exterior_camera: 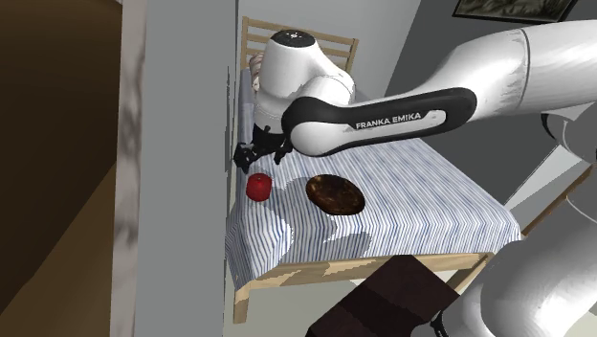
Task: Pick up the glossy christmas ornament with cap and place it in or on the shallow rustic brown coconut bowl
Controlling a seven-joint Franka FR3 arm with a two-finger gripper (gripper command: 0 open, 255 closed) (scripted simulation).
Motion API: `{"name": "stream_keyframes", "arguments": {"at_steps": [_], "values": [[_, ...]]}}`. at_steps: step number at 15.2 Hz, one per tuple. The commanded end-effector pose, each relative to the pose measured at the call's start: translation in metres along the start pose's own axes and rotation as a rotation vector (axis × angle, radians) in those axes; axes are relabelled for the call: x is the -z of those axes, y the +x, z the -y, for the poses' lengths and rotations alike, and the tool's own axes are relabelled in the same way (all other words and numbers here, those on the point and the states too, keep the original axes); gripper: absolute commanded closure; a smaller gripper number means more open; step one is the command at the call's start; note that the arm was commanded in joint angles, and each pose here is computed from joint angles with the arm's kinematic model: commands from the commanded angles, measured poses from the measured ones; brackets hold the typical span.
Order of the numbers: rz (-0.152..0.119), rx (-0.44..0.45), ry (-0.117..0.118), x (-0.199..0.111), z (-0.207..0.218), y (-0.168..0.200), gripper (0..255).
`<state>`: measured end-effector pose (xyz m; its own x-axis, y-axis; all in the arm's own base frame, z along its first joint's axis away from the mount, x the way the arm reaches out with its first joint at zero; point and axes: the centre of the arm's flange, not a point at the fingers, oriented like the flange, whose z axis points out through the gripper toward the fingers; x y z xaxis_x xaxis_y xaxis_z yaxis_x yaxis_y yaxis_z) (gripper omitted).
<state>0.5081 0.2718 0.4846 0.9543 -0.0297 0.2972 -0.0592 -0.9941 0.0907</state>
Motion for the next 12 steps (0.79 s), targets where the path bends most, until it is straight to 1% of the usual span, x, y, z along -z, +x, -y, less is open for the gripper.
{"name": "stream_keyframes", "arguments": {"at_steps": [1, 5, 12], "values": [[-0.001, 0.000, 0.000, -0.010, 0.001, 0.000, 0], [-0.001, 0.000, 0.000, -0.029, 0.001, 0.000, 0], [-0.001, 0.000, 0.000, -0.029, 0.001, 0.000, 0]]}}
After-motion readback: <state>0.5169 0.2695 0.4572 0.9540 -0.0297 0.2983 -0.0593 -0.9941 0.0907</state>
